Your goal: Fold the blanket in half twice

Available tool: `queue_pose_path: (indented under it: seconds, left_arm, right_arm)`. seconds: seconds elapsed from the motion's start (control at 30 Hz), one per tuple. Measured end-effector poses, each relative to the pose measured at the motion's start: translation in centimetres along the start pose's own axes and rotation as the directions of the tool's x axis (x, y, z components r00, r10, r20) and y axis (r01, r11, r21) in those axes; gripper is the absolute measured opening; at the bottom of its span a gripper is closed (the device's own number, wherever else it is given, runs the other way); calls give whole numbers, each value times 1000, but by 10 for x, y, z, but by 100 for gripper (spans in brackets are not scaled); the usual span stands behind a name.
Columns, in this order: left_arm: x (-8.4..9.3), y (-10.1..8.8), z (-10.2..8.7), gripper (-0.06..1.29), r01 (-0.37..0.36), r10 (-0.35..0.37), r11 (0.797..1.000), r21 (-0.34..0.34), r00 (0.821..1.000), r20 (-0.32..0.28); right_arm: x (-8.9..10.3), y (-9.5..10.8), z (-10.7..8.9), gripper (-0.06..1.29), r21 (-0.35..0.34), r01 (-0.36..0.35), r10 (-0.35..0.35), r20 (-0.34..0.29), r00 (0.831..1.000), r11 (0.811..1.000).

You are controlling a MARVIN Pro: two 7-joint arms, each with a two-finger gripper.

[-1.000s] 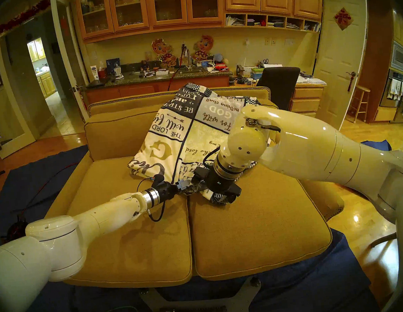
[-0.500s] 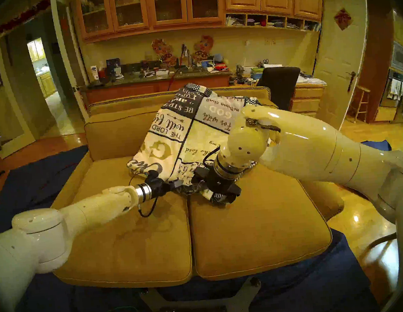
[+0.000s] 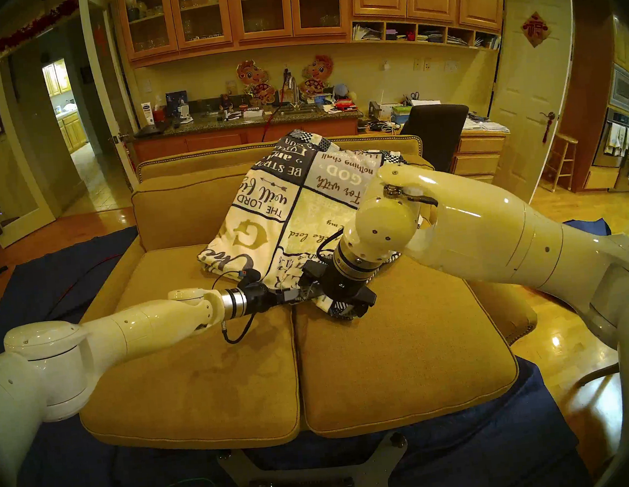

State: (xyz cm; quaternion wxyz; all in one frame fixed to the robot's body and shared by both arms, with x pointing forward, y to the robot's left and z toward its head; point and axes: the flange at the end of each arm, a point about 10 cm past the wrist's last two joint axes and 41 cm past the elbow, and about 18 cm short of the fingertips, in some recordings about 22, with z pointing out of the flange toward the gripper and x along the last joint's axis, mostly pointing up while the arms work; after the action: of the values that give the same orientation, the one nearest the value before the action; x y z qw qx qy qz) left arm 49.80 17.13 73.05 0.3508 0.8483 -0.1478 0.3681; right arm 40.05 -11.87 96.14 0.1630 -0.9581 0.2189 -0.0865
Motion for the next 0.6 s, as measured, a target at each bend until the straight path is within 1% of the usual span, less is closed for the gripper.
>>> queue_pose_path:
  seconds: [0.07,0.2,0.5,0.6]
  left_arm:
    - [-6,1,-3,123,7,-8,1000,13,1000,21]
    - [-10,3,-9,123,14,-15,999,31,999,42]
    - [-9,14,-21,123,8,-13,998,70,997,78]
    - [-10,17,-26,123,1,-10,996,95,995,96]
  right_arm:
    - [0,0,0,124,0,0,0,0,1000,1000]
    - [0,0,0,124,0,0,0,0,1000,1000]
    - [0,0,0,124,1,1,-1,0,1000,1000]
    - [0,0,0,124,1,1,-1,0,1000,1000]
